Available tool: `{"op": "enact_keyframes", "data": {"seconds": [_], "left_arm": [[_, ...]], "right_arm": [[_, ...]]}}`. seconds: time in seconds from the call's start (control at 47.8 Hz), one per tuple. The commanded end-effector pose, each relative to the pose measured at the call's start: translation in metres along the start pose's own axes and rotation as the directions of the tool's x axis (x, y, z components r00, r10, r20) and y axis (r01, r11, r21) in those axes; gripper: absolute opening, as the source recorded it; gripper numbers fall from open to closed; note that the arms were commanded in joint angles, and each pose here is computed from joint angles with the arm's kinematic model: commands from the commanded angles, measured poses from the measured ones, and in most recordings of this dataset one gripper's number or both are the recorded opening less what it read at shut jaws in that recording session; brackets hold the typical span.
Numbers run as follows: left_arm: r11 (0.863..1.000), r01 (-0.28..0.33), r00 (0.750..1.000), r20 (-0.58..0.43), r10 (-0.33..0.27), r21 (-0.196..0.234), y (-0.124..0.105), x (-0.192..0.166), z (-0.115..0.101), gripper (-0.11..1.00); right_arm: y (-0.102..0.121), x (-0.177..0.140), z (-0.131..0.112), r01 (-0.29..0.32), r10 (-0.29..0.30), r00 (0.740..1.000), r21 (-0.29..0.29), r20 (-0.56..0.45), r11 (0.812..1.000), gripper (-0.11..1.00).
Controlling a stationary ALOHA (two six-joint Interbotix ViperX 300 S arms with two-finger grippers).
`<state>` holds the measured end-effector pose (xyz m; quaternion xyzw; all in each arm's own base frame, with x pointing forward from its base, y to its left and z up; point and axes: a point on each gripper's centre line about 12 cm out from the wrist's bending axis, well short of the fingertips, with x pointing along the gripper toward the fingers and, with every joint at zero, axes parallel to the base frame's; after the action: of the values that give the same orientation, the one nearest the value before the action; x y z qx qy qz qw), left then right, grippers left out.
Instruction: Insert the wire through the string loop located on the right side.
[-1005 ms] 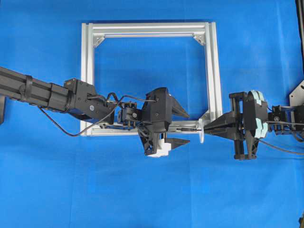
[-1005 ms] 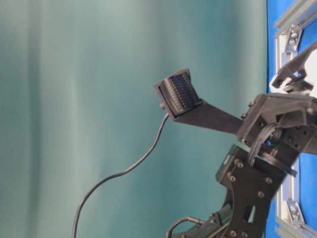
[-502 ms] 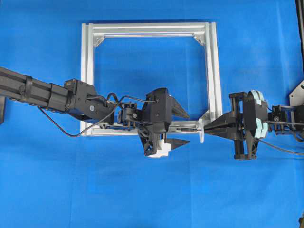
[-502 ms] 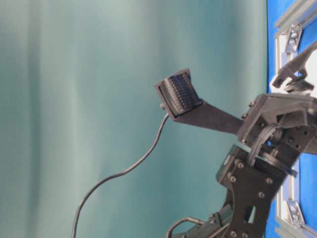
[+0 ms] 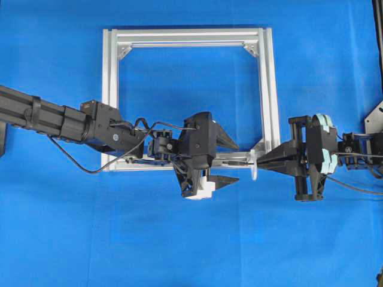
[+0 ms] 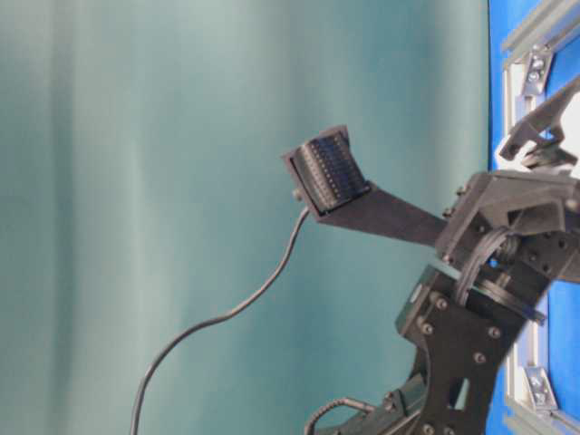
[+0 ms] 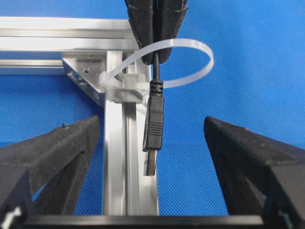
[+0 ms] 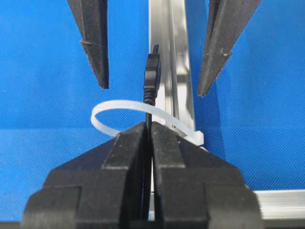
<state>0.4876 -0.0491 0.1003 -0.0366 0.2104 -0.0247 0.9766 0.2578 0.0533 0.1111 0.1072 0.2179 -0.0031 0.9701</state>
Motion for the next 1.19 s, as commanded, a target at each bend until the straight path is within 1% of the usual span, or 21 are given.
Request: {"op": "enact_keyframes", "data": {"seconds": [0.0,0.063,0.209,0.251,0.272,0.544,0.712,0.795,0.858,0.9,0.963,1.067,1.13,1.172], "left_arm": [[1.0,0.009,0.999,0.05,-0.009,-0.003,-0.0037,-0.0016,0.0203,0.82],[1.0,0.009,0.998,0.056,-0.009,-0.004,-0.0038,-0.0014,0.0215,0.68],[1.0,0.008,0.998,0.067,-0.008,-0.001,-0.003,-0.001,0.0227,0.22],[1.0,0.008,0.998,0.069,-0.008,-0.001,-0.0031,-0.0013,0.0234,0.11],[1.0,0.009,0.998,0.067,-0.009,0.0,-0.0038,-0.0011,0.0226,0.08],[1.0,0.008,0.998,0.065,-0.008,-0.001,-0.003,-0.0015,0.0226,0.08],[1.0,0.007,0.998,0.061,-0.007,-0.001,-0.003,-0.0016,0.0217,0.08],[1.0,0.007,0.998,0.058,-0.007,-0.001,-0.0028,-0.0019,0.0204,0.08],[1.0,0.009,0.998,0.058,-0.009,0.0,-0.0036,-0.002,0.0204,0.08],[1.0,0.008,0.998,0.056,-0.008,0.0,-0.0036,-0.0019,0.0202,0.08],[1.0,0.009,0.998,0.058,-0.009,0.0,-0.0036,-0.0024,0.0205,0.08],[1.0,0.008,0.998,0.055,-0.008,0.0,-0.0035,-0.0026,0.0197,0.08],[1.0,0.008,0.998,0.055,-0.008,0.0,-0.0035,-0.003,0.0198,0.08],[1.0,0.008,0.998,0.055,-0.008,0.0,-0.0035,-0.003,0.0198,0.08]], "right_arm": [[0.0021,0.0019,0.0065,-0.004,0.004,1.0,0.005,0.023,1.0,-0.04],[0.0025,0.0018,0.0062,-0.006,0.006,1.0,0.004,0.021,1.0,-0.04],[0.0026,0.0018,0.0062,-0.007,0.007,1.0,0.003,0.021,1.0,-0.04],[0.0026,0.0018,0.0058,-0.007,0.007,1.0,0.003,0.018,1.0,-0.04],[0.0027,0.0018,0.0056,-0.007,0.007,1.0,0.002,0.017,1.0,-0.04],[0.0018,0.0014,0.001,-0.005,0.005,1.0,-0.007,-0.018,1.0,-0.04],[0.002,0.0003,0.0002,-0.007,0.007,1.0,-0.013,-0.023,1.0,-0.03],[0.0021,0.0001,0.0006,-0.008,0.007,1.0,-0.013,-0.022,1.0,0.01],[0.0021,0.0001,0.0006,-0.008,0.007,1.0,-0.011,-0.022,1.0,0.09],[0.0016,-0.0001,0.0001,-0.005,0.005,1.0,-0.008,-0.023,1.0,0.18],[0.0014,-0.0006,0.0,-0.005,0.005,1.0,-0.008,-0.023,1.0,0.34],[0.0007,-0.0023,-0.0005,-0.004,0.004,1.0,-0.006,-0.023,1.0,0.69],[0.0005,-0.0033,-0.0004,-0.005,0.005,1.0,-0.008,-0.022,1.0,0.87],[0.0002,-0.0033,-0.0001,-0.004,0.004,1.0,-0.007,-0.021,1.0,0.93]]}}
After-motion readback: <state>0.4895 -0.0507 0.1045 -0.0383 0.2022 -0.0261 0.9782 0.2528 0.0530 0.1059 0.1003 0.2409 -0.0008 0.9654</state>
